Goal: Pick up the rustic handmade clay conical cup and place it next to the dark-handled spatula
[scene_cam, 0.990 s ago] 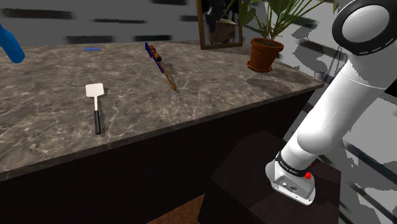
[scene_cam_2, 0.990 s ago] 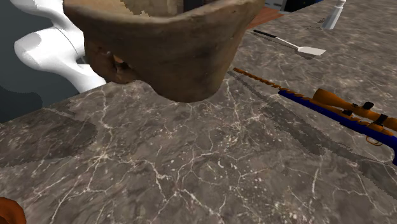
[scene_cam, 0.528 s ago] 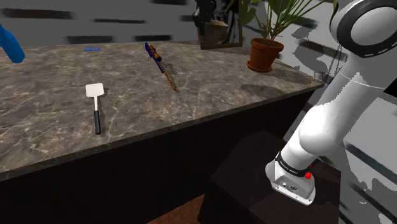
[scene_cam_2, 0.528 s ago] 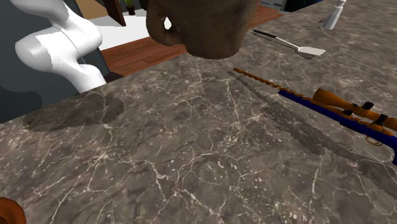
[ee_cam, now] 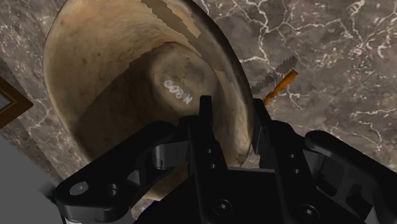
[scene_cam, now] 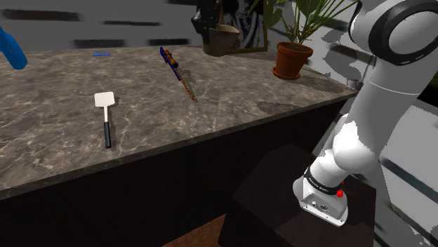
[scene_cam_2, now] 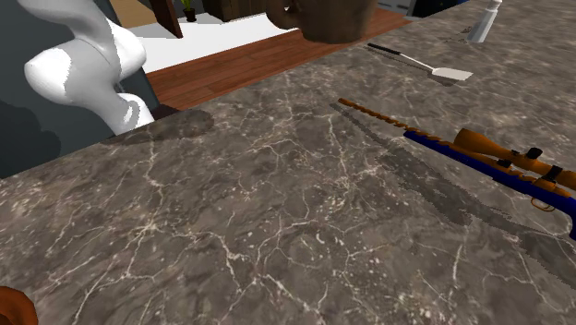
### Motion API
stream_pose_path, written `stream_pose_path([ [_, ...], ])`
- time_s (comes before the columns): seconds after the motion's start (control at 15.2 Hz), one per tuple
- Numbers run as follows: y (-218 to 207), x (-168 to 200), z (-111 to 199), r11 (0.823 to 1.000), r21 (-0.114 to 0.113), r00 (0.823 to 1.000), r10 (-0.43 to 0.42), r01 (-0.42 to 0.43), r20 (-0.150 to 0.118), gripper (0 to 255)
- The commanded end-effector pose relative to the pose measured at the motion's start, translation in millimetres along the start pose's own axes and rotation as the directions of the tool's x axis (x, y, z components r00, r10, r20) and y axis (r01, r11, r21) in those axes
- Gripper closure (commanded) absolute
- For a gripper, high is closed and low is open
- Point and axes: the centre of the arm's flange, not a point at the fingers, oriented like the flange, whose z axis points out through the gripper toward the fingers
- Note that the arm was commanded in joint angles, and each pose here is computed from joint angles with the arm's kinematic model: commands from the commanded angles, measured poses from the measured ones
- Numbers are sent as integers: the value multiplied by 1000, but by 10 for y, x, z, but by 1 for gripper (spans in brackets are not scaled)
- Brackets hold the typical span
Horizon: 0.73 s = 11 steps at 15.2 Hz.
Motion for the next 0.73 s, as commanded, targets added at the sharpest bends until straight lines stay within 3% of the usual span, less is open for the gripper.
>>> stream_pose_path([
  [0.0,-256,-16,-92,1000,0,1000,2,-2,-1,255],
  [0.4,-1085,34,-361,1000,0,1000,2,-2,-1,255],
  [0.66,-1149,31,-159,1000,0,1000,2,-2,-1,255],
])
